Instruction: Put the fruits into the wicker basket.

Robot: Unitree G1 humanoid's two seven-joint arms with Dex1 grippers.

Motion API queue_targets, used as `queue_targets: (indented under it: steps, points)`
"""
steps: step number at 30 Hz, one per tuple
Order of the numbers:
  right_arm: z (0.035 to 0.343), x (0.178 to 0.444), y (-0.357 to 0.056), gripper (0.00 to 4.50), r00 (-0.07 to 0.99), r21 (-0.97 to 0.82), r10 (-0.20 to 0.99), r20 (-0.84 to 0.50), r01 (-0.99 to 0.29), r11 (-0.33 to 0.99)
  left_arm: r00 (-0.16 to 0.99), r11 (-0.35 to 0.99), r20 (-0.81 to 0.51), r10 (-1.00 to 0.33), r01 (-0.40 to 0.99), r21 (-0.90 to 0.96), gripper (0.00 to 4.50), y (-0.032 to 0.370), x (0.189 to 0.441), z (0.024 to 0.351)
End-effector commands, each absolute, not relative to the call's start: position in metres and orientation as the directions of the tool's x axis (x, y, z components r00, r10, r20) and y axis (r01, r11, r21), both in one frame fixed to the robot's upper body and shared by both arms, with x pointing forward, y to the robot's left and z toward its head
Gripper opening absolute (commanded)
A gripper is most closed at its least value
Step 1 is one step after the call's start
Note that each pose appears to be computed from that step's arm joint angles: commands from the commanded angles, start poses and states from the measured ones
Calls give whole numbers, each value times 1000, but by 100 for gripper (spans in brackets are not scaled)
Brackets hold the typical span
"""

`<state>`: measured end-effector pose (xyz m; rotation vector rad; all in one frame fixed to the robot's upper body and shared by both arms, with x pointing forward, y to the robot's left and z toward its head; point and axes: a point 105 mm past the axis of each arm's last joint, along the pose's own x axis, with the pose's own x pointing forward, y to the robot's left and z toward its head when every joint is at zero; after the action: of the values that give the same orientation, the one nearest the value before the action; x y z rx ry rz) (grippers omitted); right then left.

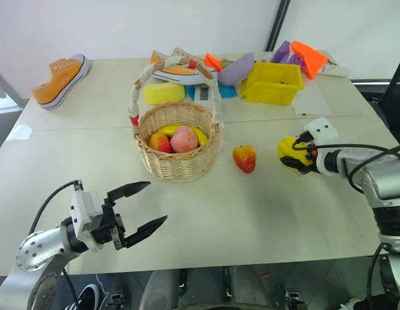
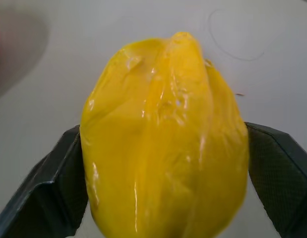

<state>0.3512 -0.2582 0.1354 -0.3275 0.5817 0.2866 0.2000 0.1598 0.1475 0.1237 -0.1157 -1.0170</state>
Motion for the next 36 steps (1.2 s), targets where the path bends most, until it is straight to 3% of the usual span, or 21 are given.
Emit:
queue_targets:
  steps: [1,6,8,13,17,27,36]
  points:
    - [156,355,-259,322,832,-232,182,-524,-345,909,526,527,54,-848,831,179,450,161,200,152]
    - [173,349,-252,322,829,-210,249,-500,-395,894,550,554,71,-832,815,169,450,165,203,153]
    - [187,340,-238,322,806,-192,350,-477,-484,853,590,598,99,-801,786,159,450,173,208,156]
    - [227,292,-177,322,591,-89,712,-380,-789,608,674,684,116,-729,714,149,450,196,209,155]
    - [237,275,-131,322,474,-58,822,-315,-875,481,739,754,155,-656,635,167,450,214,215,164]
    - [253,291,-22,322,341,-24,930,-137,-940,340,797,820,200,-570,535,202,450,227,225,168]
    - [263,326,24,322,411,-85,910,-43,-910,407,790,813,199,-580,544,206,450,215,227,165]
